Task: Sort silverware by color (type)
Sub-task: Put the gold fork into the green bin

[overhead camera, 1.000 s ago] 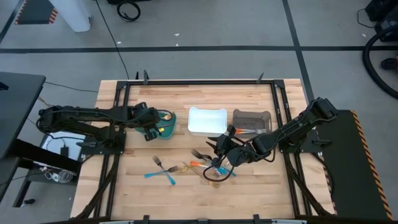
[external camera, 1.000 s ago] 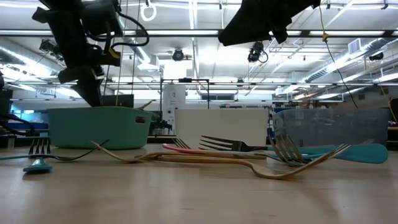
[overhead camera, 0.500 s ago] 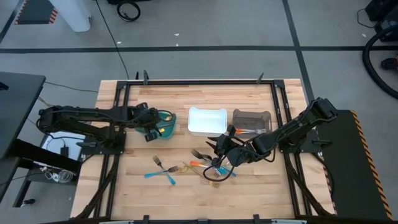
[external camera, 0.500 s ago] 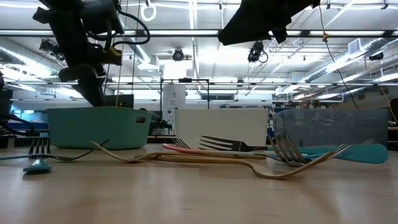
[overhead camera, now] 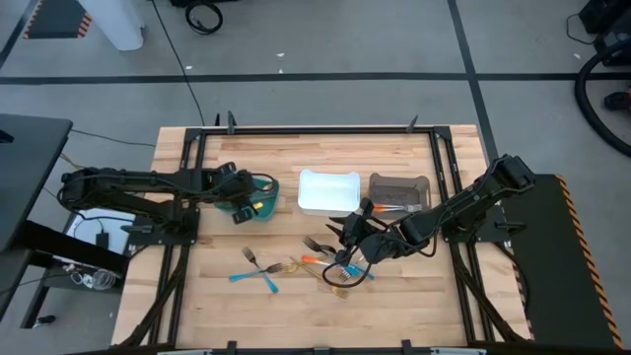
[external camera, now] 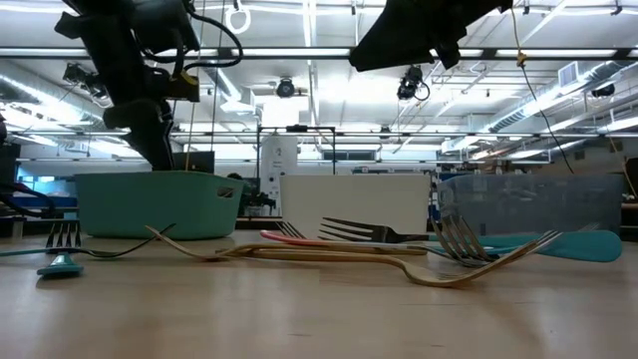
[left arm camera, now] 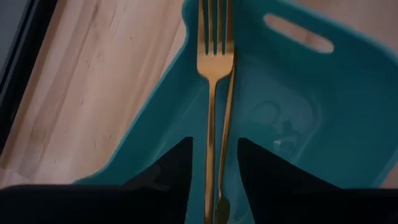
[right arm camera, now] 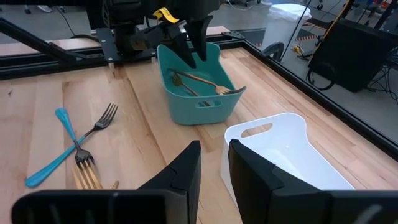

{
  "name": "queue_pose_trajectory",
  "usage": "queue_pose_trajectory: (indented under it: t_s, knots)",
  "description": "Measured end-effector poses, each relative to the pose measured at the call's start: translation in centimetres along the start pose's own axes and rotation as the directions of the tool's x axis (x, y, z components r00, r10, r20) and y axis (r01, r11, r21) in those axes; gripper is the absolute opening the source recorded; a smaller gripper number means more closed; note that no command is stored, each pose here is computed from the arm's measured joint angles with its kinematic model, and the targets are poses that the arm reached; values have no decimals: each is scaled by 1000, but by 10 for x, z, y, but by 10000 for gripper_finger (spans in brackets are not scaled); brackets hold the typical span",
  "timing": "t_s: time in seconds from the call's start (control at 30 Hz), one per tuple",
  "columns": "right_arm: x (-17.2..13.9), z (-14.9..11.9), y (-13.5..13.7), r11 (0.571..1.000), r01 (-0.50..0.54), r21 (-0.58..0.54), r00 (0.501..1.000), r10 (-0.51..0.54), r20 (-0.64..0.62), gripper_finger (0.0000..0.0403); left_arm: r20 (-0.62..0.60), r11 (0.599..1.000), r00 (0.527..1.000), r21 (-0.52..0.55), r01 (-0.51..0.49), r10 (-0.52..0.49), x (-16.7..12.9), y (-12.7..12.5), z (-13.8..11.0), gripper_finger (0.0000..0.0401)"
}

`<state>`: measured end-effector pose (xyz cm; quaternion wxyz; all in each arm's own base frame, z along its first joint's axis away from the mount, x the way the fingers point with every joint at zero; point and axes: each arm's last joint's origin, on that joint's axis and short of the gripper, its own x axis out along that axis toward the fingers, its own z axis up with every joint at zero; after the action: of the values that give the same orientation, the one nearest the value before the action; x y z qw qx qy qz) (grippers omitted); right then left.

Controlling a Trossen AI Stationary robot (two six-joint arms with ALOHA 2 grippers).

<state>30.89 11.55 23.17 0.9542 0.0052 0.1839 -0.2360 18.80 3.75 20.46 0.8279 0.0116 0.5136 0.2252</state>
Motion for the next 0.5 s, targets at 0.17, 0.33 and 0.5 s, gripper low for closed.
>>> queue_pose_trajectory:
  t_s: [0.17,0.33,0.5]
  knots:
    - [0,0,0,1000,0,-8,1000,0,0,89,36,1000,999,-17,12,-11,0,-1,4,137]
    - [0,1,0,1000,-4,-8,1000,4,4,89,101,998,995,-61,27,-21,9,-4,4,137]
    - [0,1,0,1000,-8,-9,1000,8,5,89,91,994,992,-48,97,-92,18,-11,7,137]
